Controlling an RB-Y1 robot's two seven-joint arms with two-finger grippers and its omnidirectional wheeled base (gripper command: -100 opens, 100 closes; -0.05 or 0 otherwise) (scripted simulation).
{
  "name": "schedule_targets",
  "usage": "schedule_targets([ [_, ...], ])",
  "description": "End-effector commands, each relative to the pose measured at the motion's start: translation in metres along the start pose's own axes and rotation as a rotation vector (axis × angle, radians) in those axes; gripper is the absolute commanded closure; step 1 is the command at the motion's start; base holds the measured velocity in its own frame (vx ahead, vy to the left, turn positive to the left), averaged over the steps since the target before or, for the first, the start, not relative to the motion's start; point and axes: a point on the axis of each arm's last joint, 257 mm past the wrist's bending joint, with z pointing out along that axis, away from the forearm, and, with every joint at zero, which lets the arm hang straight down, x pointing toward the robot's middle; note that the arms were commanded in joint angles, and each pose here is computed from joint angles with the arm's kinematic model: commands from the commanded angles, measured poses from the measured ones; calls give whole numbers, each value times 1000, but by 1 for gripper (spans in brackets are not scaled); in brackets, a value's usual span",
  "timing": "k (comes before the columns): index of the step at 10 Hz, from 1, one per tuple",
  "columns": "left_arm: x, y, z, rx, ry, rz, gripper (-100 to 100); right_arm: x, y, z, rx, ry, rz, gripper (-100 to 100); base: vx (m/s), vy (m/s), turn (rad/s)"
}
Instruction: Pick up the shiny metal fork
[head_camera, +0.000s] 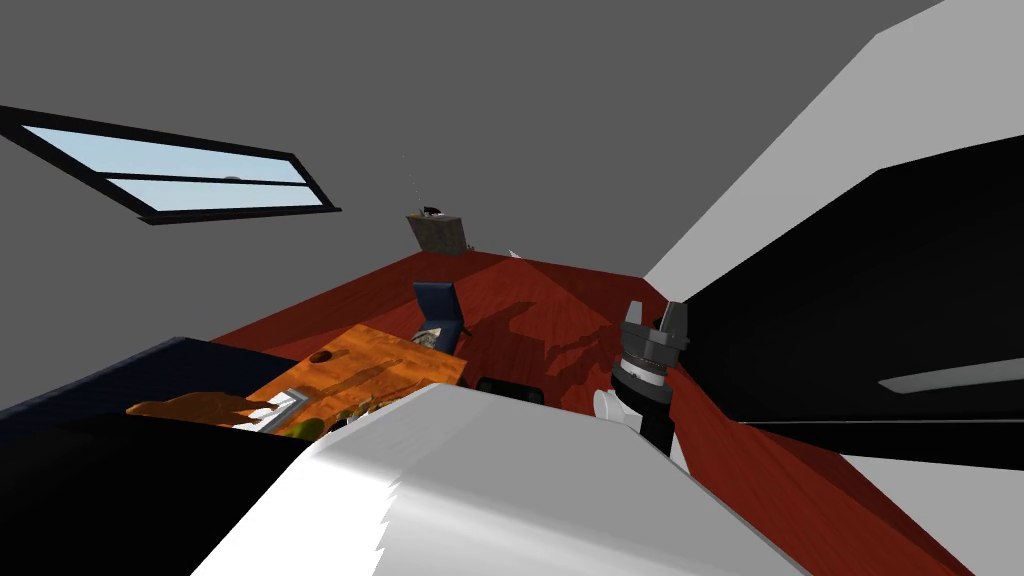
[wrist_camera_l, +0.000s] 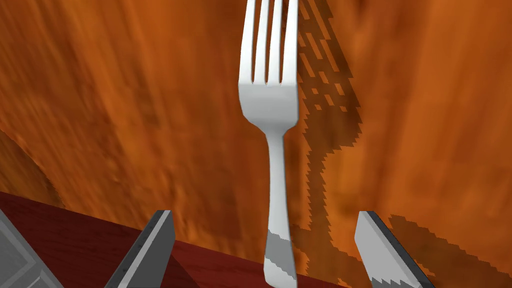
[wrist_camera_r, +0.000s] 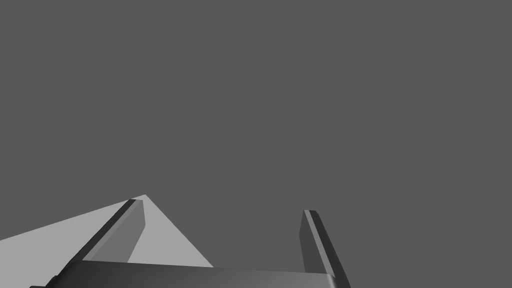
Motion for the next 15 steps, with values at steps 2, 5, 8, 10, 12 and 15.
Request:
schedule_targets([
  [2, 3, 0, -3, -4, -4, -16, -100, 0, 0, 0, 0, 0, 0, 0, 0, 2, -50],
  [5, 0, -2, -2, -4, -14, -21, 0, 0, 0, 0, 0, 0, 0, 0, -2, 18, -53],
  [8, -19, 12, 8, -13, -27, -61, -100, 0, 0, 0, 0, 0, 0, 0, -84, 43, -148],
  [10, -19, 12, 8, -13, -27, -61, -100, 0, 0, 0, 0, 0, 0, 0, -41, 27, -3],
  [12, -31, 21, 14, -18, -36, -85, -100, 0, 0, 0, 0, 0, 0, 0, -69, 30, -138],
  [15, -39, 27, 18, -21, -41, -101, -100, 0, 0, 0, 0, 0, 0, 0, -44, 28, -55],
])
